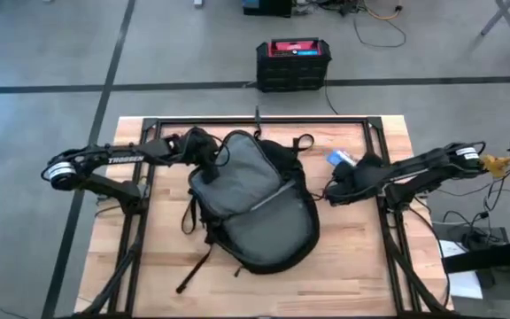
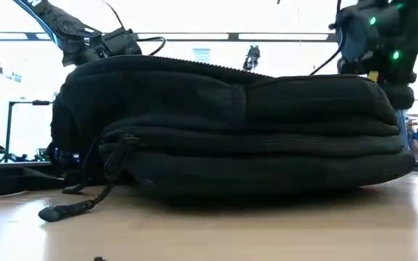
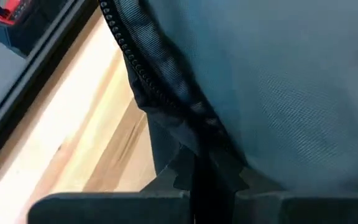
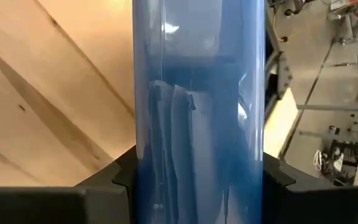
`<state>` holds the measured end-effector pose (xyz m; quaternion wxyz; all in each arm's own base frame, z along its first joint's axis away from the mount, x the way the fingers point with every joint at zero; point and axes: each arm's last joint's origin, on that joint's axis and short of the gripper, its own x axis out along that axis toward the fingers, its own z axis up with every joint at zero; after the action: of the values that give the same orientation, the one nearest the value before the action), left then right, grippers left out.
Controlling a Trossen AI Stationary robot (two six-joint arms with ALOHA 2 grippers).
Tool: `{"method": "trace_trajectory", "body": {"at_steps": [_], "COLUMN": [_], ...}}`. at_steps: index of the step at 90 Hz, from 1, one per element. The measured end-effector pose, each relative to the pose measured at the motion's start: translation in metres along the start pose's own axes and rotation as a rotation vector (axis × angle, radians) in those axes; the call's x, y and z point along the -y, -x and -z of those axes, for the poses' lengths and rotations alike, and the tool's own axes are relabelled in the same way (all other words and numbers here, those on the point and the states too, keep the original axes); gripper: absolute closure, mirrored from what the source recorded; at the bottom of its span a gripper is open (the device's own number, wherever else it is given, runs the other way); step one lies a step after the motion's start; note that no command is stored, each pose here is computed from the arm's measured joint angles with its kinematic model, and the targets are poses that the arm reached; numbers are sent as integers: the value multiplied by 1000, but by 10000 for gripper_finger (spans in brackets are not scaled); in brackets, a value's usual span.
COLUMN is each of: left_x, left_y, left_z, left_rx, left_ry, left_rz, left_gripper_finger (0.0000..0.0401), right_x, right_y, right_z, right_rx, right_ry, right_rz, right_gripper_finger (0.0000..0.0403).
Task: Unpack backpack
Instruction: Remove the blue first aid kit from the black backpack
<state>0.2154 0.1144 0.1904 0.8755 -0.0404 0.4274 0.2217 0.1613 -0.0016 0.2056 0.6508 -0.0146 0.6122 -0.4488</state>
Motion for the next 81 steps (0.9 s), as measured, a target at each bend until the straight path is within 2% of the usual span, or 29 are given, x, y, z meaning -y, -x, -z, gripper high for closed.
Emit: {"method": "trace_trajectory", "body": {"at_steps": [16, 32, 46, 58, 68, 81], "left_x": [-2, -4, -6, -7, -8, -9], "left_y": [9, 18, 27, 35, 42, 52], "left_z": [-11, -22, -33, -42, -47, -49], "left_rx": [23, 49, 81, 116, 146, 160], "left_ry": [-15, -13, 0, 14, 20, 22], "left_rz": [-8, -10, -13, -15, -15, -15], "left_gripper_finger": [397, 397, 397, 397, 397, 397], "right_x": [-12, -18, -8, 2, 0, -12], "right_y": [-8, -6, 9, 21, 23, 19], "right_z": [-2, -7, -12, -15, -17, -18], "right_rx": [-29, -106, -142, -154, -156, -176], "right_ry": [45, 36, 68, 78, 90, 117], "right_rz": [17, -34, -18, 0, -53, -178], "right_gripper_finger": [215, 165, 118, 96, 88, 81]}}
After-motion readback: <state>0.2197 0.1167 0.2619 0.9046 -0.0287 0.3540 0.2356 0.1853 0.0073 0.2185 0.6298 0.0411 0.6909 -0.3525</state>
